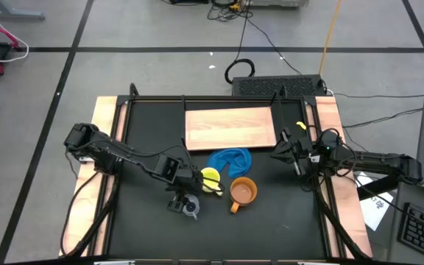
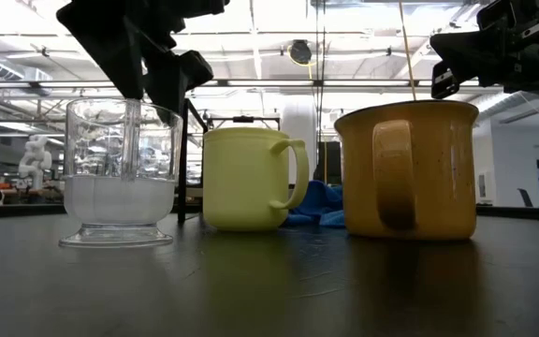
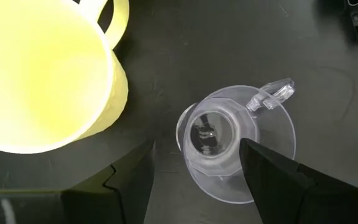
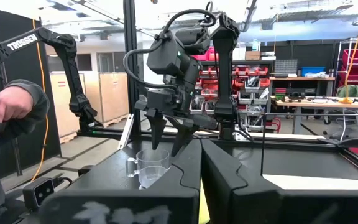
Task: Stack small to large cups/mugs on shelf
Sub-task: Put the transparent mug onto the shelf
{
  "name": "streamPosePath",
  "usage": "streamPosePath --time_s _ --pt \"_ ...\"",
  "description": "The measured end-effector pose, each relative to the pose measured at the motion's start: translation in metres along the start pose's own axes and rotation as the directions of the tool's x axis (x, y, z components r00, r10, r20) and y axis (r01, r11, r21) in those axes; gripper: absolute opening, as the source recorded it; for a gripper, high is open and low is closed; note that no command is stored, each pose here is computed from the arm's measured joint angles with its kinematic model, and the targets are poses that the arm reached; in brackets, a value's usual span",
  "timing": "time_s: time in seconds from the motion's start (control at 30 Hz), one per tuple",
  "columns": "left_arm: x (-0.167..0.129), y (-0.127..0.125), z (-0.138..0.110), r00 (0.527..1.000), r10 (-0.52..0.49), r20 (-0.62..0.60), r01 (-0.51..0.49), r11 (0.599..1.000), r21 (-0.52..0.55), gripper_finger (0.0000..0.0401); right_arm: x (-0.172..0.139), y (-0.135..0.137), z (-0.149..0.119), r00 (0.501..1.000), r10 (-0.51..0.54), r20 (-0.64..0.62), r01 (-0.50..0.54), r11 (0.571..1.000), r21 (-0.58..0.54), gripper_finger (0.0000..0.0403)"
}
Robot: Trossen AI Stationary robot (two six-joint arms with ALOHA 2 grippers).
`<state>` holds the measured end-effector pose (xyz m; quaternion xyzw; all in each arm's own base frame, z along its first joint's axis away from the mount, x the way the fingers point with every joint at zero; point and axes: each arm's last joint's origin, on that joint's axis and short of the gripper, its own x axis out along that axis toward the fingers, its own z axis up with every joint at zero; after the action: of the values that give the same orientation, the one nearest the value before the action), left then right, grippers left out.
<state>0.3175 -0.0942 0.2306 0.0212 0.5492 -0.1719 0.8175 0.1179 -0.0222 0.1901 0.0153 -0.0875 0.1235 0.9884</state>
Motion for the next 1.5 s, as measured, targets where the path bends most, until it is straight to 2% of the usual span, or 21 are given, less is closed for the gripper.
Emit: streamPosePath --time_s 0.17,0.53,1.07,1.2,1.5 --pt "0.0 0.0 0.0 1.0 0.0 -0.001 0.0 1.0 -0.011 0.0234 0.0 0.0 0.0 1.0 0.0 0.0 0.0 1.0 0.001 0.0" --pt "0.031 0.005 -0.003 0.995 0.003 -0.1 -0.003 1.0 -0.001 0.0234 0.0 0.0 0.0 1.0 0.0 -0.003 0.0 1.0 0.002 0.0" --pt "0.031 0.006 -0.003 0.995 0.012 -0.098 -0.01 1.0 0.017 0.0231 0.0 0.0 0.0 1.0 0.0 -0.003 0.0 1.0 0.002 0.0" --pt "0.031 0.006 -0.003 0.995 0.012 -0.098 -0.01 1.0 0.016 0.0197 0.0 0.0 0.0 1.0 0.0 -0.003 0.0 1.0 0.002 0.0" --pt "0.031 0.006 -0.002 0.996 0.012 -0.094 -0.012 1.0 0.002 0.0068 0.0 0.0 0.0 1.0 0.0 -0.003 0.0 1.0 0.002 0.0"
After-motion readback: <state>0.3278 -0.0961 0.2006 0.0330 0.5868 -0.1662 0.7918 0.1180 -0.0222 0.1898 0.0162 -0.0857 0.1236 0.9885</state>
